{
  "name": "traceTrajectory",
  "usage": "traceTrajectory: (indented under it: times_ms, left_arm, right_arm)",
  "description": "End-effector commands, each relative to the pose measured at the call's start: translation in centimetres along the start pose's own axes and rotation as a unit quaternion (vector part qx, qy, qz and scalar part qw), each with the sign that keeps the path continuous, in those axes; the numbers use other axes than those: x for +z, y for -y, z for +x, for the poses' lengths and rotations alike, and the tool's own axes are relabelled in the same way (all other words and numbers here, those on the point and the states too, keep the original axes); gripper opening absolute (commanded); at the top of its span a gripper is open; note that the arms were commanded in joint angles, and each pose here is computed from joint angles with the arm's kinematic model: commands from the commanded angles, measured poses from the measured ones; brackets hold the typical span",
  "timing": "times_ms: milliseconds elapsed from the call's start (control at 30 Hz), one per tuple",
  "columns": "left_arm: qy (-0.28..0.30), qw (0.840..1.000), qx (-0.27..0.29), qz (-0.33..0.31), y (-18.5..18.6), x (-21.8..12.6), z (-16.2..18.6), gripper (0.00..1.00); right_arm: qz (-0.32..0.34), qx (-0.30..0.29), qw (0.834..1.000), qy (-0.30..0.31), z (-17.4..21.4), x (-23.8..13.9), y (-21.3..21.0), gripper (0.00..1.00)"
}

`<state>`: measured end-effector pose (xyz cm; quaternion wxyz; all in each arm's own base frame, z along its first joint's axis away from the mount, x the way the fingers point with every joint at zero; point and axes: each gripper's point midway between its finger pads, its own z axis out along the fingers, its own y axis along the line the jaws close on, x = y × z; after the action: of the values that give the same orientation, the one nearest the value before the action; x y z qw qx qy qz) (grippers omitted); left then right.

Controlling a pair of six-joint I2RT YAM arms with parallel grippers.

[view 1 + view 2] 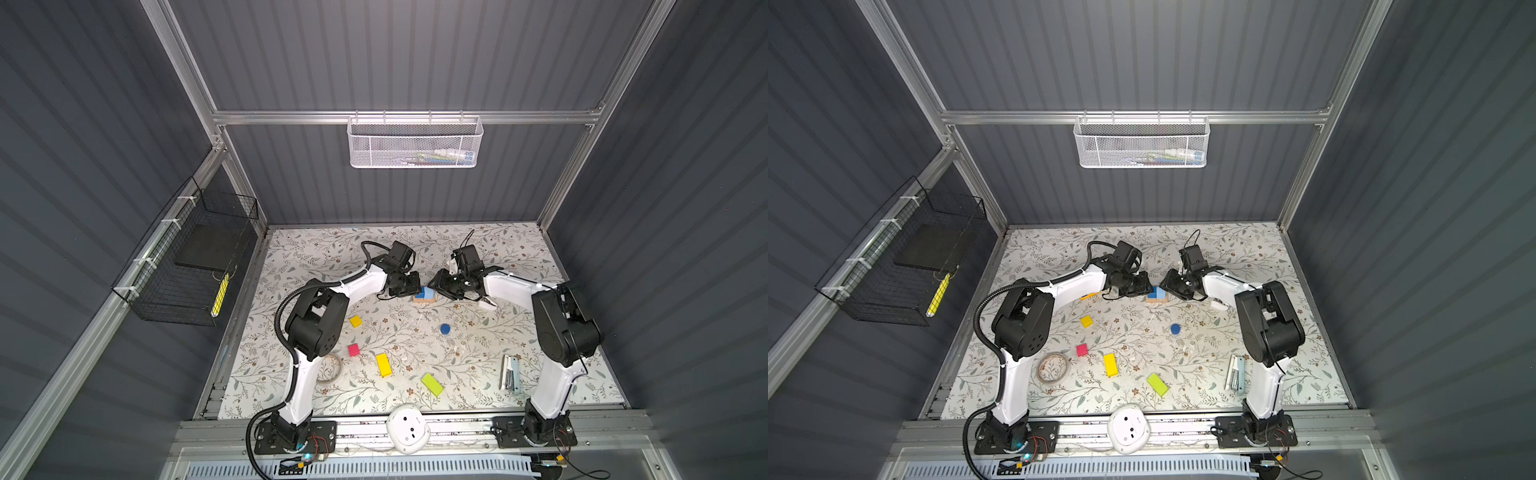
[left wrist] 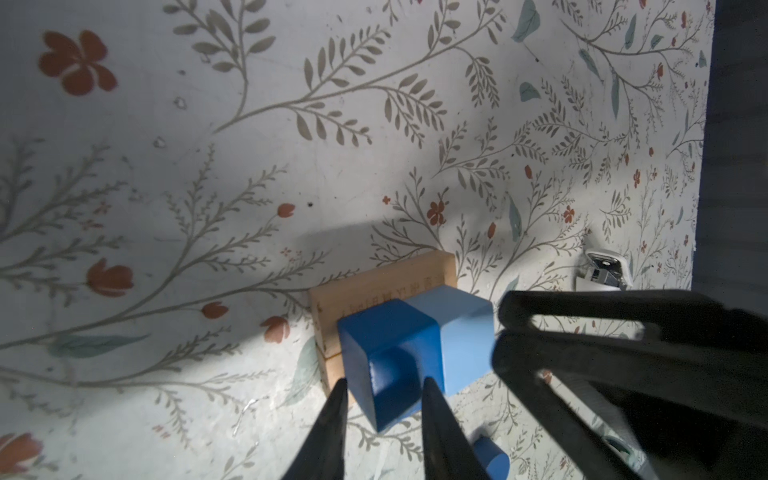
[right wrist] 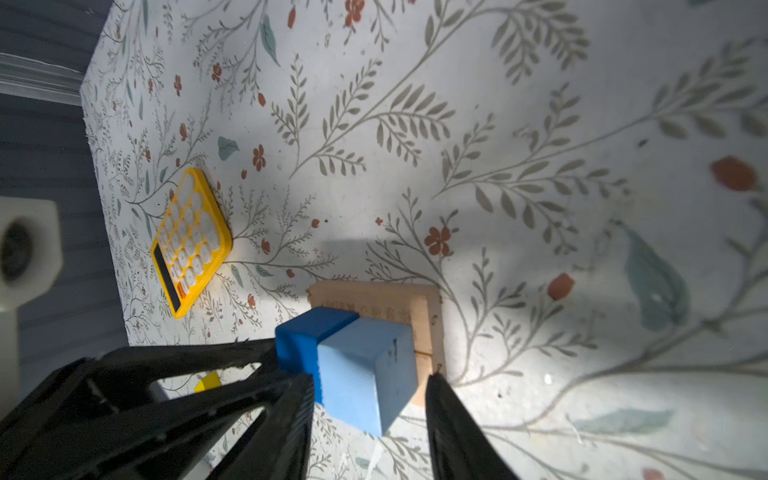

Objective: Build the wood block tower
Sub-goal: 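Open both grippers and raise them off the blue cubes, then move the left gripper to the yellow rectangular block and grasp it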

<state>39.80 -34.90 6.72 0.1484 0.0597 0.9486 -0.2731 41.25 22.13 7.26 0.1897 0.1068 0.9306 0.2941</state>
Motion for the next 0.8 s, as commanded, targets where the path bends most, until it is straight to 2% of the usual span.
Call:
traceTrajectory:
  times_ms: [0,233,333,567,767]
  left_arm:
    - [0.023,1.000,0.011,-0.004,0.8,-2.9,-1.0,0.32]
    - [0.038,0.999,0.020,-0.013,1.1,-5.7,-0.9,0.32]
    - [0.040,0.998,0.025,-0.036,0.7,-7.5,0.1,0.33]
    - [0.020,0.991,0.044,-0.125,-1.1,-11.4,5.0,0.37]
    - [-0.035,0.978,0.053,-0.201,-3.6,-12.4,11.8,0.41]
  right_arm:
    - [0.010,-0.011,1.000,0.025,-0.5,-2.1,-0.5,0.48]
    - [-0.003,-0.025,0.998,0.060,-1.1,-5.4,-1.8,0.49]
    - [-0.010,-0.031,0.997,0.076,-1.3,-6.9,-2.4,0.50]
    - [-0.031,-0.045,0.993,0.102,-1.2,-9.8,-3.7,0.50]
    - [-0.030,-0.056,0.990,0.126,-1.0,-12.0,-3.6,0.51]
